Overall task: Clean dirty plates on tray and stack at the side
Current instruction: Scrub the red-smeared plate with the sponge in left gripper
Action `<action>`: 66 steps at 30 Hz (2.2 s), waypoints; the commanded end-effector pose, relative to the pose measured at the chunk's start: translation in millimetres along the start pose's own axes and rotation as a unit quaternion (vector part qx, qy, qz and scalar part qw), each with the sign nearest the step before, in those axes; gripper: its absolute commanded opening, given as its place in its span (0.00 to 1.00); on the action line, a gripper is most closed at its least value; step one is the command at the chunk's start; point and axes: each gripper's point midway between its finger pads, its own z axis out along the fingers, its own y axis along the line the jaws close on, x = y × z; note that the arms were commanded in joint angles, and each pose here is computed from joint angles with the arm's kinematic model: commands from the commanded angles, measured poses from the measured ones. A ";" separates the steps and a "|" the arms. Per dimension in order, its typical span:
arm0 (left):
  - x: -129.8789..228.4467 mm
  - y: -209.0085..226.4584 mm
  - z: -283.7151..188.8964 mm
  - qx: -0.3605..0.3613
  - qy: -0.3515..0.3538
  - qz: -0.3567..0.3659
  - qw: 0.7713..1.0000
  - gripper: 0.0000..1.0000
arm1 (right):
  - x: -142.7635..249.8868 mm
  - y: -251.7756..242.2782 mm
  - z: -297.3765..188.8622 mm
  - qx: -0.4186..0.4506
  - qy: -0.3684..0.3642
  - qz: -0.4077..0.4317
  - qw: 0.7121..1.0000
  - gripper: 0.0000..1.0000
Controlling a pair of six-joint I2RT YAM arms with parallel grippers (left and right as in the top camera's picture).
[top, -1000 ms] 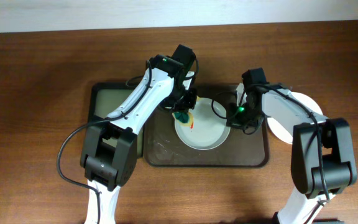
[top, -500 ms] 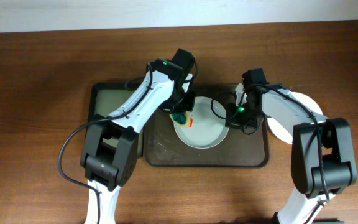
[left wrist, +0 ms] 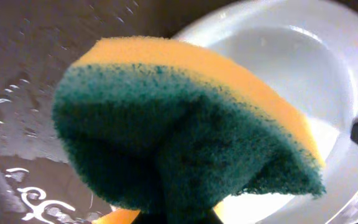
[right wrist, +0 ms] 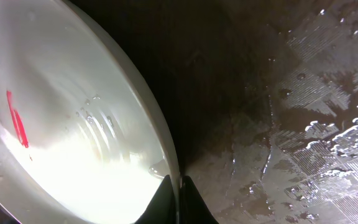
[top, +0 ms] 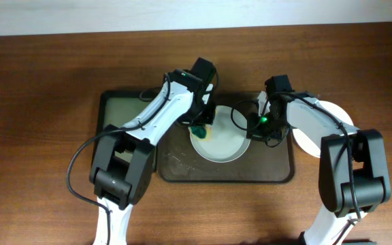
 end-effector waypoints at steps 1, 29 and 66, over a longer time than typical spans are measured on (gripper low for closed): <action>3.8 2.4 6.2 -0.022 0.002 0.007 1.000 0.00 | 2.3 2.7 0.9 -0.006 0.003 -0.003 1.000 0.04; 15.2 27.5 59.8 -0.057 -0.017 0.013 0.998 0.00 | 2.7 2.5 1.1 -0.006 0.003 -0.003 1.000 0.04; -24.3 -94.7 -2.7 0.208 -0.060 0.073 0.974 0.00 | 3.0 1.6 1.5 -0.004 0.003 -0.002 1.000 0.04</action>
